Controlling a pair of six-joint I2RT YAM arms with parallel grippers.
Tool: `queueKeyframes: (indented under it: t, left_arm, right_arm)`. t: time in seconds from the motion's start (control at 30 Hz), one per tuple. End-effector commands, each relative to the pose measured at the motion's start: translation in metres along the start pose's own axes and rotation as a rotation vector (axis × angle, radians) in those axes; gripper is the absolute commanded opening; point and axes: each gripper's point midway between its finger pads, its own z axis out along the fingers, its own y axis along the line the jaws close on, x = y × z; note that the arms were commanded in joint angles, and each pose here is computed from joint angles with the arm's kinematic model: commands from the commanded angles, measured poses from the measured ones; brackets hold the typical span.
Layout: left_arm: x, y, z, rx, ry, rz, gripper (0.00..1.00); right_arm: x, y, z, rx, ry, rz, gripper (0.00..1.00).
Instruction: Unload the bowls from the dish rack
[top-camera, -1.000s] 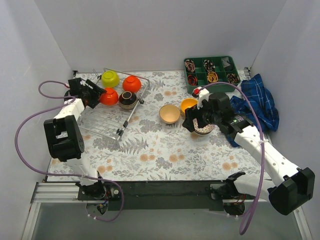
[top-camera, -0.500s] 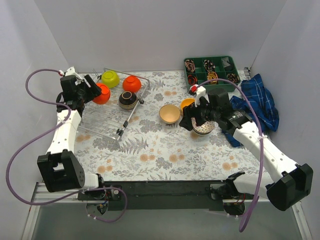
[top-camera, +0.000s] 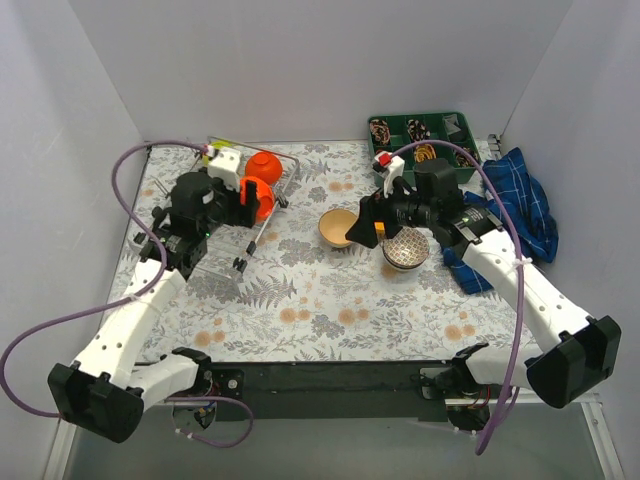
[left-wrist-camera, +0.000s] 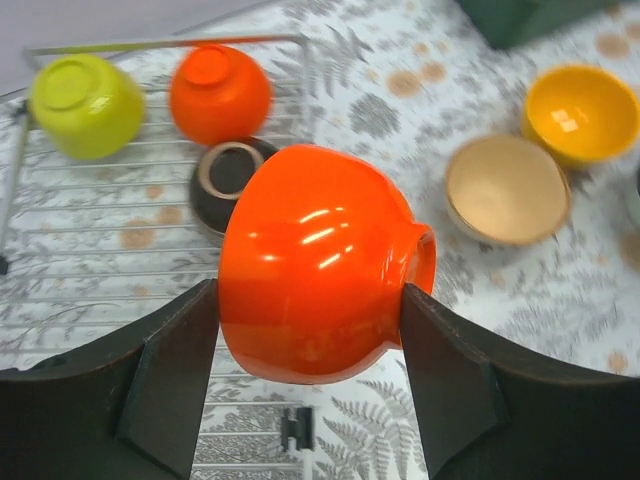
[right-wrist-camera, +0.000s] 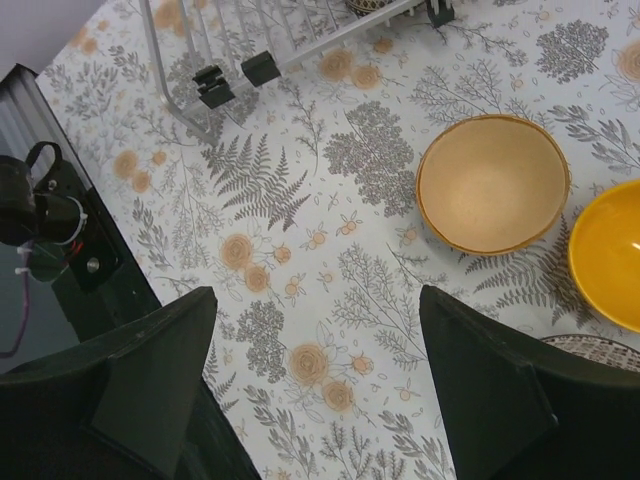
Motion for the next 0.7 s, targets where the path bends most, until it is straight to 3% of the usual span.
queueKeyframes:
  t: [0.0, 0.43, 0.67]
  left_arm:
    - [0.014, -0.035, -0.007, 0.041, -0.007, 0.206, 0.25]
    - [0.042, -0.154, -0.047, 0.381, -0.053, 0.475, 0.25]
    - [0.058, -0.178, -0.058, 0.447, -0.057, 0.590, 0.26]
  right_arm:
    - [-0.039, 0.013, 0.003, -0.071, -0.108, -0.024, 0.91]
    - [-0.018, 0.032, 0.025, -0.286, -0.027, -0.104, 0.91]
    - [-0.014, 0.047, 0.028, -0.446, -0.002, -0.188, 0.91]
